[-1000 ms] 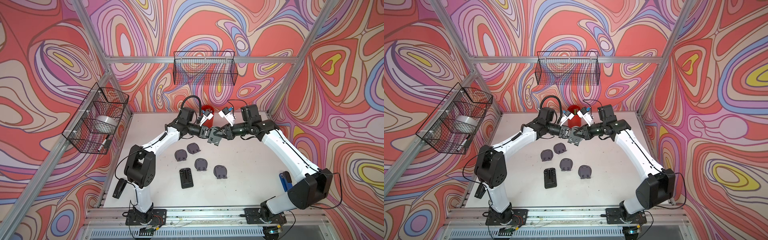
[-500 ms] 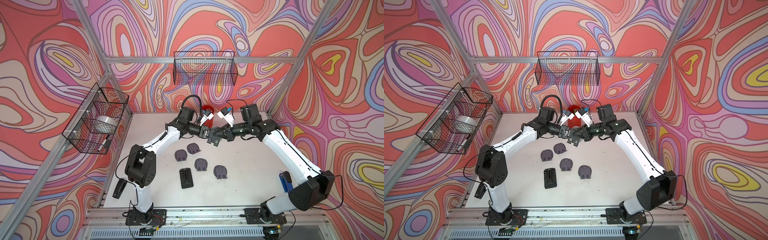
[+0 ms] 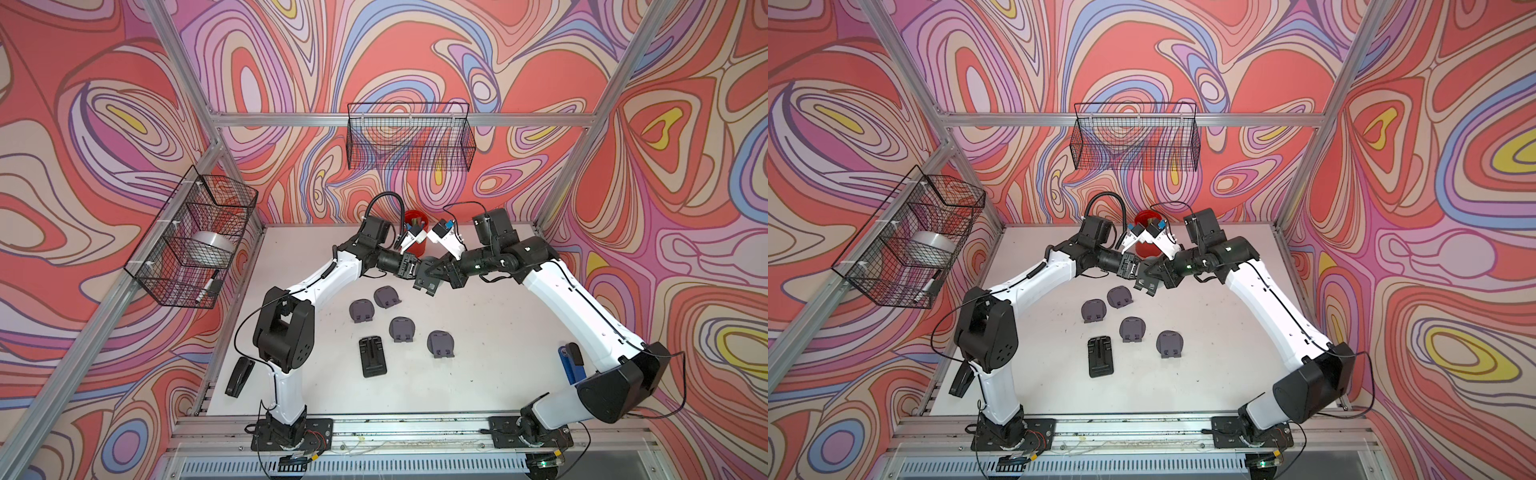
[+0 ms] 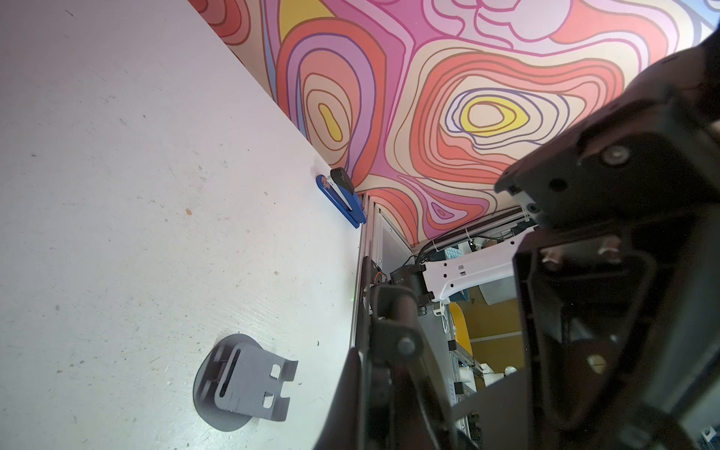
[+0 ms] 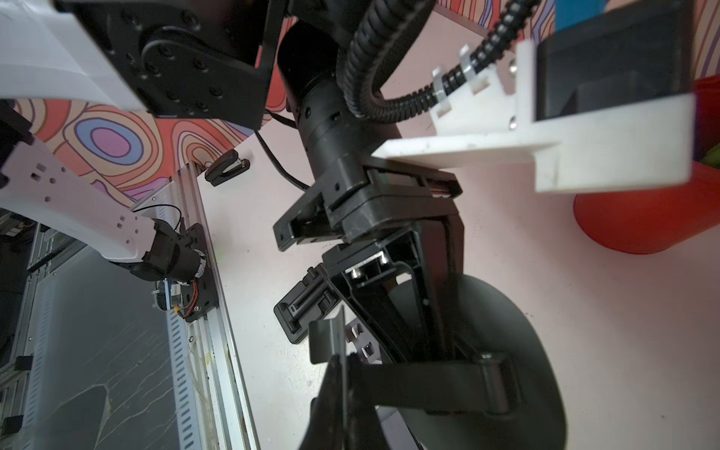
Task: Open the phone stand
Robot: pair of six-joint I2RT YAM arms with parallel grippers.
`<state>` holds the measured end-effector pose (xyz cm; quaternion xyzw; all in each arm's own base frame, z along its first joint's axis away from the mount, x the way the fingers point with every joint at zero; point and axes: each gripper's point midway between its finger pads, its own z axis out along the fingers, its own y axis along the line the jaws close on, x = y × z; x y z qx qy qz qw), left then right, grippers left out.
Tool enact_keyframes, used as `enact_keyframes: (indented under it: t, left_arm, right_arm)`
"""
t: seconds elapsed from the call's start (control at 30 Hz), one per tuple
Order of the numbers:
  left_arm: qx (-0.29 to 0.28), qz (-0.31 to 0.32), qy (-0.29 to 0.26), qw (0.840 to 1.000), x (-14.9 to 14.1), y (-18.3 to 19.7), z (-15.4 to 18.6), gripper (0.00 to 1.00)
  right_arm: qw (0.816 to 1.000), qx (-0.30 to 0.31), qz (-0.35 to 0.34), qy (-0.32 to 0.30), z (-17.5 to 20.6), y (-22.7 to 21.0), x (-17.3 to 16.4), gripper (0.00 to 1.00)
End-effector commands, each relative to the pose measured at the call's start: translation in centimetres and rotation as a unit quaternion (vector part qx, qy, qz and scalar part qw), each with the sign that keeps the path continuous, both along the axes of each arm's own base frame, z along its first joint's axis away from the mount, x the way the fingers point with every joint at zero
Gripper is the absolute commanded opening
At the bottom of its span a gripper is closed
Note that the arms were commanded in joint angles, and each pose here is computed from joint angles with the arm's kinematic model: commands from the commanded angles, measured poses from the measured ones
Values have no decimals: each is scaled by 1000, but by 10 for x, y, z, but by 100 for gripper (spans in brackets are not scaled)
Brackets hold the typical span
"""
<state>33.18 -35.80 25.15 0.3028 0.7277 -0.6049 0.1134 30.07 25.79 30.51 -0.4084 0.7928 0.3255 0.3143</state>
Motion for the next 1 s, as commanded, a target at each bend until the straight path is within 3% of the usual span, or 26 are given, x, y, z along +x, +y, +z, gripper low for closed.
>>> enact_keyframes:
  t: [0.0, 0.27, 0.6, 0.97]
  left_arm:
    - [73, 76, 27, 994, 32, 12, -37, 0]
    - [76, 80, 33, 993, 34, 13, -38, 0]
    - [63, 96, 24, 993, 39, 12, -30, 0]
    - [14, 162, -3, 987, 53, 11, -28, 0]
  right_arm:
    - [1000, -7, 20, -13, 14, 4, -19, 0]
    - [999, -38, 23, -17, 4, 3, -19, 0]
    - [999, -29, 23, -14, 3, 6, -17, 0]
    - [999, 4, -29, -26, 21, 3, -11, 36]
